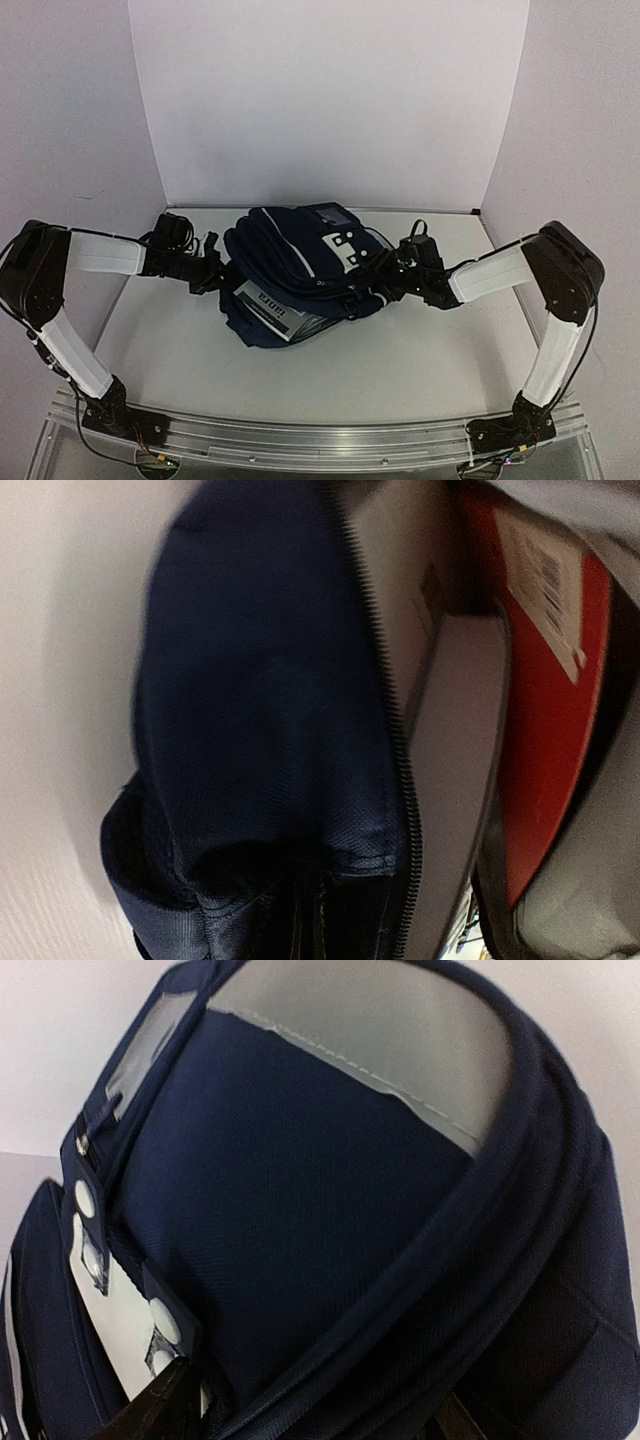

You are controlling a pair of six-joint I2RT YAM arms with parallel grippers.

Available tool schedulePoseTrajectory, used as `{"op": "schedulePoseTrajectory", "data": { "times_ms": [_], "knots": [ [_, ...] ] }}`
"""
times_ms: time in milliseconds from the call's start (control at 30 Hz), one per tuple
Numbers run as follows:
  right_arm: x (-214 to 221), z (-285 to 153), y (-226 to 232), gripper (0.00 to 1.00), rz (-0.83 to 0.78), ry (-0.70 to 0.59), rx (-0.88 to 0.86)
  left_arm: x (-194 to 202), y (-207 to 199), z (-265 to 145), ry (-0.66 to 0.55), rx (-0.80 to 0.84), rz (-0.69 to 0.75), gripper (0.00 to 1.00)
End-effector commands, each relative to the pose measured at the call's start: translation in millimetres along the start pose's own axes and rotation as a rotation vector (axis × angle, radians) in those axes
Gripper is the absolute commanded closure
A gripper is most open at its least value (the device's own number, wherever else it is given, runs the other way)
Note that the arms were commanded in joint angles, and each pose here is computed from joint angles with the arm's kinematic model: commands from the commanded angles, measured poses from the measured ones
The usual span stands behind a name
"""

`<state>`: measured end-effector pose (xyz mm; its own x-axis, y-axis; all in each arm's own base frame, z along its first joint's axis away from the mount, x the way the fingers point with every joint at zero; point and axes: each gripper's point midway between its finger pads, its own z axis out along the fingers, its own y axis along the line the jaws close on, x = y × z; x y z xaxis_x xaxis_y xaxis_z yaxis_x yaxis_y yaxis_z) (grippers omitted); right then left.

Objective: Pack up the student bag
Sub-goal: Adjust the student bag at the center of the board.

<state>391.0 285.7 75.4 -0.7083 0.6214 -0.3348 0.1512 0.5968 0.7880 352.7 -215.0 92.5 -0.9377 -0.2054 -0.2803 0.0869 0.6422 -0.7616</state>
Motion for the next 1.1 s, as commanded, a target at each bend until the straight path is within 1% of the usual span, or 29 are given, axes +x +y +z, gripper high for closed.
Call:
{"op": "schedulePoseTrajectory", "data": {
  "times_ms": [0, 67, 133, 200, 233, 267, 300, 333, 400, 467, 500, 567, 633, 700, 733, 867, 967, 1067],
  "knots": [
    [-57, 26, 0, 0.32, -0.072, -0.128, 0.025, 59, -62, -2, 0.086, 0.088, 0.091, 1.00],
    [-94, 31, 2, 0.32, -0.105, -0.173, 0.021, 83, -81, -1, 0.116, 0.143, 0.102, 1.00],
    [-120, 37, 7, 0.32, -0.154, -0.176, 0.014, 104, -103, -2, 0.135, 0.199, 0.122, 1.00],
    [-136, 33, 17, 0.31, -0.239, -0.192, 0.019, 119, -113, -7, 0.147, 0.207, 0.131, 1.00],
    [-146, 25, 25, 0.28, -0.296, -0.212, 0.043, 123, -114, -14, 0.142, 0.199, 0.125, 0.96],
    [-152, 17, 30, 0.26, -0.338, -0.228, 0.069, 125, -114, -21, 0.131, 0.189, 0.119, 0.90],
    [-157, 8, 33, 0.22, -0.369, -0.242, 0.099, 125, -114, -28, 0.114, 0.176, 0.115, 0.80],
    [-163, -5, 38, 0.19, -0.399, -0.265, 0.118, 124, -112, -37, 0.091, 0.153, 0.113, 0.68],
    [-170, -35, 47, 0.11, -0.443, -0.295, 0.151, 121, -107, -54, 0.048, 0.090, 0.118, 0.35],
    [-167, -55, 49, 0.07, -0.472, -0.284, 0.169, 107, -98, -72, -0.015, -0.003, 0.110, 0.18],
    [-161, -66, 56, 0.05, -0.483, -0.260, 0.147, 96, -91, -80, -0.044, -0.038, 0.093, 0.14],
    [-143, -80, 66, 0.02, -0.486, -0.186, 0.084, 74, -83, -92, -0.068, -0.046, 0.044, 0.10],
    [-122, -90, 66, 0.02, -0.468, -0.111, 0.066, 51, -84, -96, -0.097, -0.003, 0.023, 0.06],
    [-103, -100, 62, 0.02, -0.432, -0.069, 0.061, 32, -96, -93, -0.116, 0.036, 0.060, 0.02],
    [-92, -103, 54, 0.02, -0.388, -0.043, 0.061, 25, -100, -89, -0.118, 0.043, 0.074, 0.01],
    [-62, -118, 33, 0.02, -0.243, 0.004, 0.047, -6, -108, -71, -0.136, 0.050, 0.126, 0.00],
    [-44, -124, 14, 0.06, -0.169, 0.028, 0.051, -15, -91, -47, -0.096, -0.006, 0.123, 0.00],
    [-22, -123, 5, 0.07, -0.103, 0.082, 0.011, -12, -67, -24, -0.025, -0.066, 0.092, 0.00]
  ]
}}
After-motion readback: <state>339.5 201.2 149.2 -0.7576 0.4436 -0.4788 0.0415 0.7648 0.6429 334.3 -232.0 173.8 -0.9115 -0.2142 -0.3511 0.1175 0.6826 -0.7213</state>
